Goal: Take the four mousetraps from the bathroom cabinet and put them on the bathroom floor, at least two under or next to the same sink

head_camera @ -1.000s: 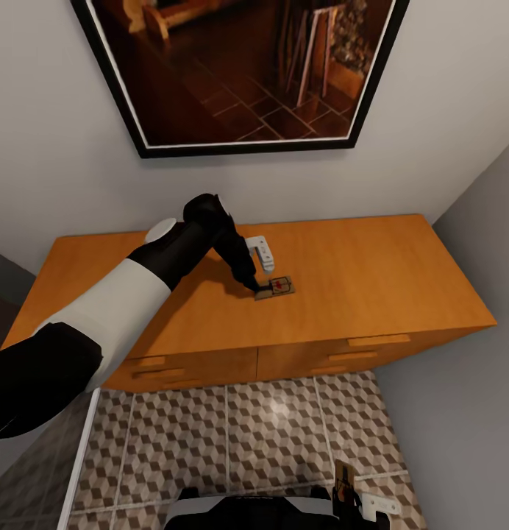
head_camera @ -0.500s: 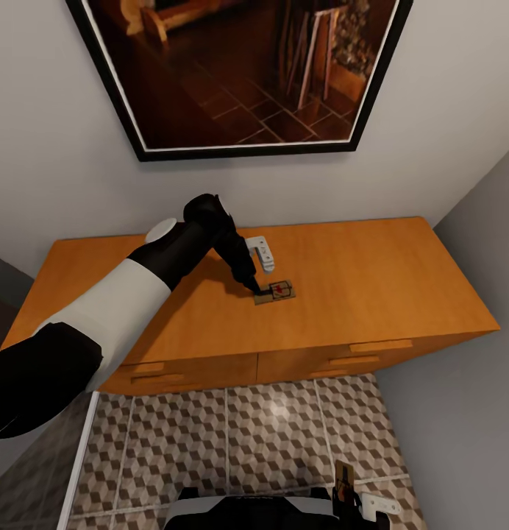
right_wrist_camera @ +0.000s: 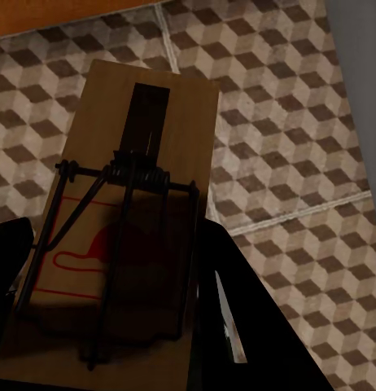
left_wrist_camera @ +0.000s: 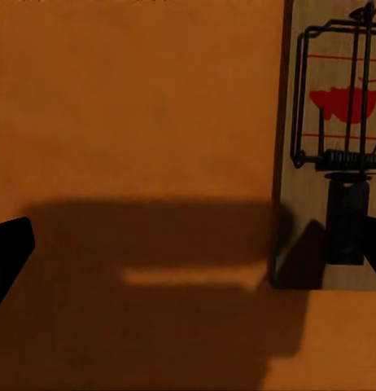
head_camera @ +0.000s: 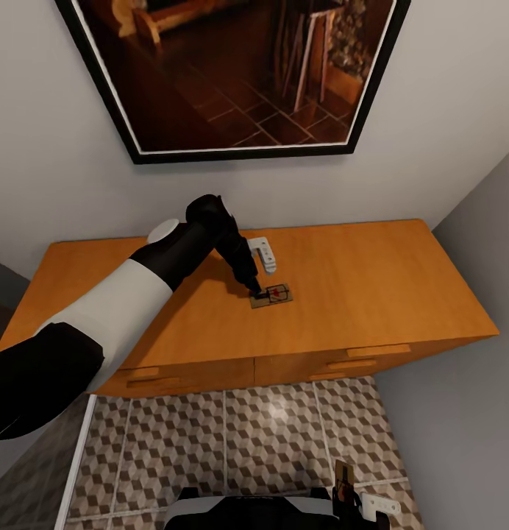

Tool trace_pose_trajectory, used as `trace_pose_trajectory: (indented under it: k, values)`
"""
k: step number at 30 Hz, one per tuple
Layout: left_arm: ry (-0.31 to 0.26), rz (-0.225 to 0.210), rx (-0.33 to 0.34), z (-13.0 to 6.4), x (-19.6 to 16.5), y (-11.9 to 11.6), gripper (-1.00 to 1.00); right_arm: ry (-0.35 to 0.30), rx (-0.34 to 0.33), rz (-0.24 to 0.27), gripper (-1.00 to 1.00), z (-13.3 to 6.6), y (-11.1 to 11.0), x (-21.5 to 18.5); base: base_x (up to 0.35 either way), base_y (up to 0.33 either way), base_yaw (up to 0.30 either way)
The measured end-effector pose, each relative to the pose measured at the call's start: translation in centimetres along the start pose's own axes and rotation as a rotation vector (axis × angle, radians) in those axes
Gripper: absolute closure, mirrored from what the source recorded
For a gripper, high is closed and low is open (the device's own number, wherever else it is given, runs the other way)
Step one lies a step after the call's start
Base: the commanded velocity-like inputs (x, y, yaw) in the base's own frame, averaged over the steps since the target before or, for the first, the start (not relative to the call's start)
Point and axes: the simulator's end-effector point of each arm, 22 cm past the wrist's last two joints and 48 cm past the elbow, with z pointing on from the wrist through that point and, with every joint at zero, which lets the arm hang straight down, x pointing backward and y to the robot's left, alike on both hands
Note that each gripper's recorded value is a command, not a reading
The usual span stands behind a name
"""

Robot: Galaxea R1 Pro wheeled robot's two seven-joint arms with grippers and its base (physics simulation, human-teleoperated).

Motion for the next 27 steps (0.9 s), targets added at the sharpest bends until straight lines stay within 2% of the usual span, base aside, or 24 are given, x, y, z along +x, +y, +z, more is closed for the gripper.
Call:
trace_pose_trajectory:
  k: [12, 27]
  values:
    - [-0.002, 0.002, 0.003, 0.00, -0.10, -0.07, -1.00, 0.000, 0.000, -0.001, 1.00, 0.02, -0.02, -0.01, -0.066, -0.214, 0.000]
    - [0.003, 0.006, 0.004, 0.09, -0.08, -0.19, -1.00, 0.000, 0.001, -0.001, 1.00, 0.03, -0.11, -0.02, -0.051, -0.046, 0.000]
